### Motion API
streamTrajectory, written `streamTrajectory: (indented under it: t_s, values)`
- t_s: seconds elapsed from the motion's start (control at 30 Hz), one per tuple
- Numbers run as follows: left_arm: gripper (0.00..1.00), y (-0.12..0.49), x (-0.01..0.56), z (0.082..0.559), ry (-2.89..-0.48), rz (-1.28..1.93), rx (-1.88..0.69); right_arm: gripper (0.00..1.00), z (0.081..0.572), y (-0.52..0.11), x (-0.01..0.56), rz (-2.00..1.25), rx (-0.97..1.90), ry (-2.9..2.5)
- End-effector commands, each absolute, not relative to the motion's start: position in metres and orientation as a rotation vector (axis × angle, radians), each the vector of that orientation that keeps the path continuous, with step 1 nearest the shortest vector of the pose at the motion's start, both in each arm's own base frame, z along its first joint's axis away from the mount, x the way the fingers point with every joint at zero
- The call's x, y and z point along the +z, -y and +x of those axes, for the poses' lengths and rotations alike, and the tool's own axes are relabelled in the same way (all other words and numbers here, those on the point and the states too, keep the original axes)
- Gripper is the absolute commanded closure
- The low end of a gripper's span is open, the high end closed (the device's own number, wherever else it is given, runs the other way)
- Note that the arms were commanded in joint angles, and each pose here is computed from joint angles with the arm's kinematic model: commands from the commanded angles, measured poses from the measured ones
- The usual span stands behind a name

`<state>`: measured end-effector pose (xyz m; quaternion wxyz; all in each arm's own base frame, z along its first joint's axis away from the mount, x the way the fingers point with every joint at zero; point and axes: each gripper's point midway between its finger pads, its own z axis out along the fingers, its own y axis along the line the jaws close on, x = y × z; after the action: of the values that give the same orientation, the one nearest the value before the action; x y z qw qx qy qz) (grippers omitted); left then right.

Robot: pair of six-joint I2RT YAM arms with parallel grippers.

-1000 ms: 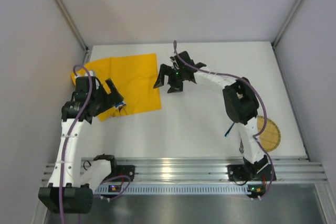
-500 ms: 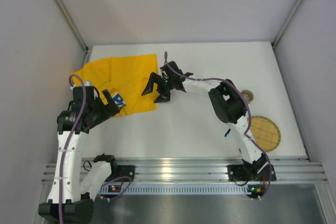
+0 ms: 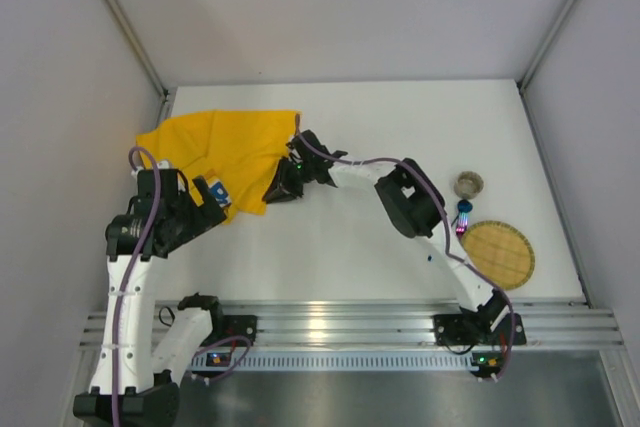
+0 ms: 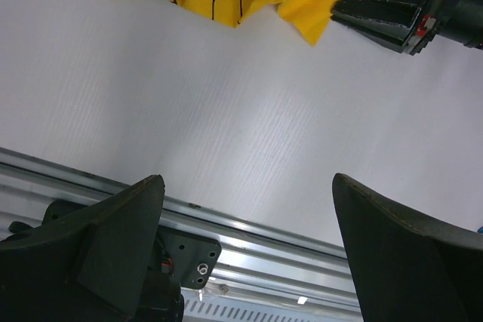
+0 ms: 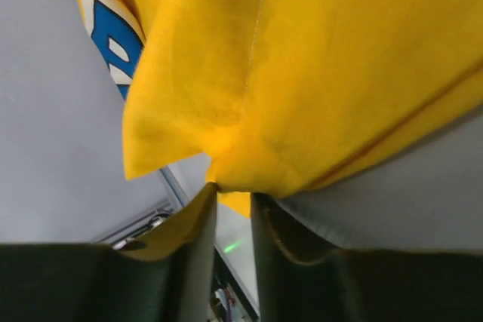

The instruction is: Set the dinner table for one person

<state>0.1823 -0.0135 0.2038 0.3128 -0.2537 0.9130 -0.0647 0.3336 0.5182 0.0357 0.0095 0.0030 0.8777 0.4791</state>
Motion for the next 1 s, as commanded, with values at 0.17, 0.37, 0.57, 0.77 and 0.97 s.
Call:
streamTrajectory:
  t_s: [0.17, 0.37, 0.57, 0.77, 0.97]
  values:
    - [0.02, 0.019, 0.207, 0.199, -2.394, -0.653, -0.218, 1.00, 0.351, -0.492, 0.058, 0.010, 1.454, -2.665]
    - [0.02, 0.027, 0.201, 0.215, -2.408, -0.633, -0.270, 1.00, 0.383, -0.425, 0.076, 0.126, 1.288, -2.594]
    - [0.02, 0.021, 0.192, 0.234, -2.412, -0.624, -0.225, 1.00, 0.412, -0.329, 0.094, 0.262, 1.073, -2.533]
    - [0.02, 0.028, 0.147, 0.260, -2.513, -0.621, -0.250, 1.00, 0.408, -0.247, 0.099, 0.311, 0.917, -2.553]
    - [0.02, 0.069, 0.089, 0.276, -2.674, -0.591, -0.484, 1.00, 0.379, -0.200, 0.102, 0.323, 0.809, -2.564]
